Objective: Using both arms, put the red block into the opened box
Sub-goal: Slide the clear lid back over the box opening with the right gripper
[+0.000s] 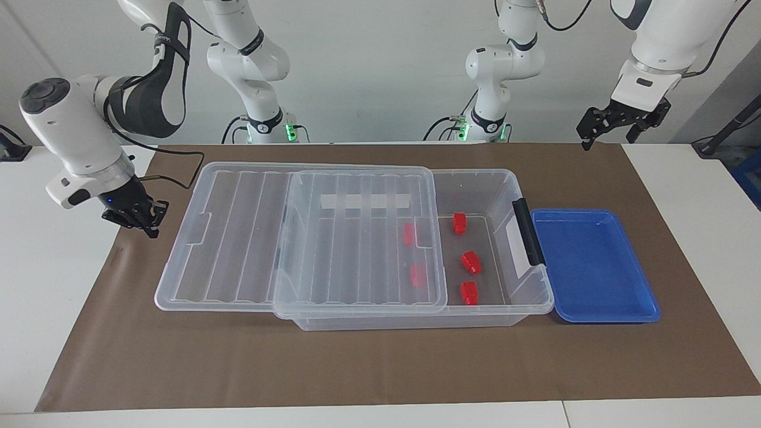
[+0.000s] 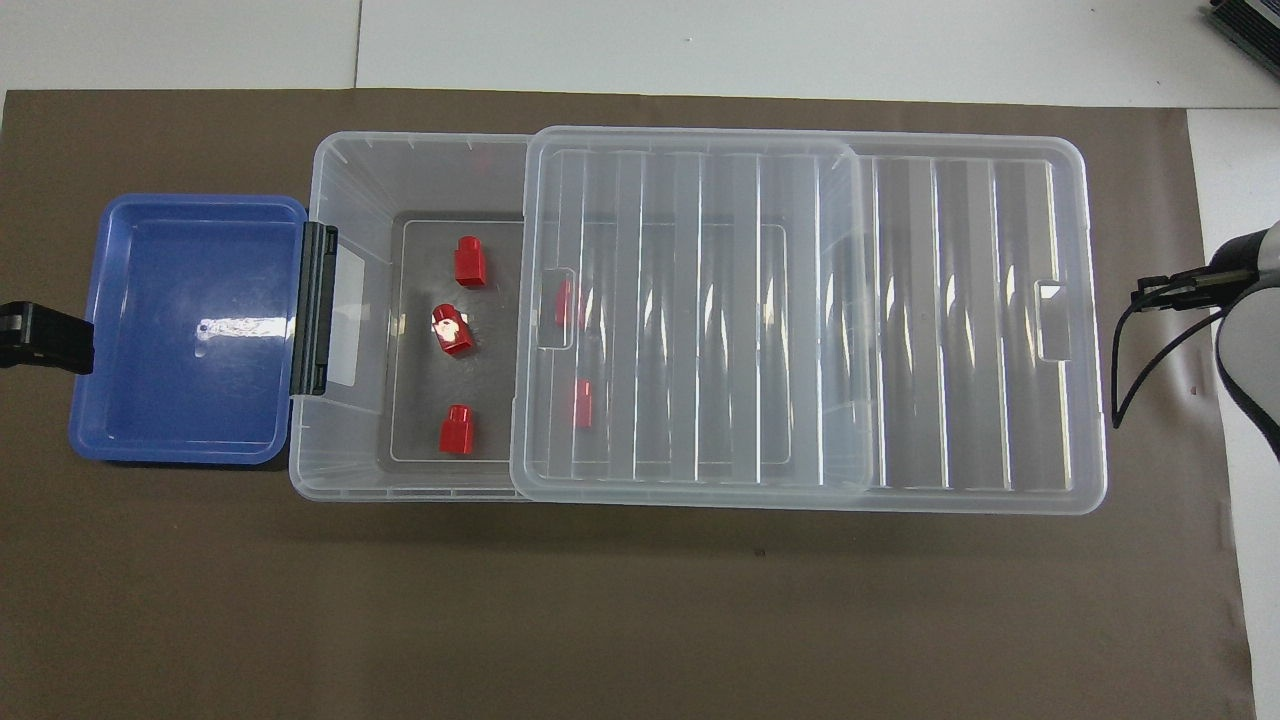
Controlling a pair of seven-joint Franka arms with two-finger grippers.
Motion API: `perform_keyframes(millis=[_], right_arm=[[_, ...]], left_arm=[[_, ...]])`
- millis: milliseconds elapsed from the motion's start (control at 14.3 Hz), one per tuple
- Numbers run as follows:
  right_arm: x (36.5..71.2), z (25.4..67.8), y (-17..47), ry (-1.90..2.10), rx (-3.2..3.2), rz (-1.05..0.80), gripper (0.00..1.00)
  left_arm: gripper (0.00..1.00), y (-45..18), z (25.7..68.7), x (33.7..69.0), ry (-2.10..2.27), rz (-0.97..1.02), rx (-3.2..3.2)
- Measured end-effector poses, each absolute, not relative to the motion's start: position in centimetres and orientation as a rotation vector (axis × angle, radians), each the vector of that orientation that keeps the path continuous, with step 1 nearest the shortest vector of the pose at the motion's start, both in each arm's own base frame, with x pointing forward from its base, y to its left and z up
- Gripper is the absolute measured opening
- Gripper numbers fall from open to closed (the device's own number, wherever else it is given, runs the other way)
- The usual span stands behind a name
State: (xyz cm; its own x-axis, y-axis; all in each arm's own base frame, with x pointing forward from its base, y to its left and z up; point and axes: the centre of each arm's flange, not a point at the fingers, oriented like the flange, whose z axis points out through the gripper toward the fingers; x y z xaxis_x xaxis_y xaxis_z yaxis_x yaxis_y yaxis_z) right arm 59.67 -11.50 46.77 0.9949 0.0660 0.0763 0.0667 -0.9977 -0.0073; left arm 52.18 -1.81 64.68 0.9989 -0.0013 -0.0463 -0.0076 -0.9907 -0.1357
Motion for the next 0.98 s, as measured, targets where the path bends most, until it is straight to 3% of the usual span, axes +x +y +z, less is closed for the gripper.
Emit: perform_keyframes(millis=[490,981], right_arm=[[60.4,45.9,-7.4,-0.194,-3.084,-0.131,0.01],[60.8,45.9,-3.1,-0.225,-3.065,-0.139,0.01]], left_arm=[[1.0,-1.3,61.5,51.3,0.052,0.101,-3.098],[1.0,-3.6,63.5,50.8,0.116,0.025,-3.107]])
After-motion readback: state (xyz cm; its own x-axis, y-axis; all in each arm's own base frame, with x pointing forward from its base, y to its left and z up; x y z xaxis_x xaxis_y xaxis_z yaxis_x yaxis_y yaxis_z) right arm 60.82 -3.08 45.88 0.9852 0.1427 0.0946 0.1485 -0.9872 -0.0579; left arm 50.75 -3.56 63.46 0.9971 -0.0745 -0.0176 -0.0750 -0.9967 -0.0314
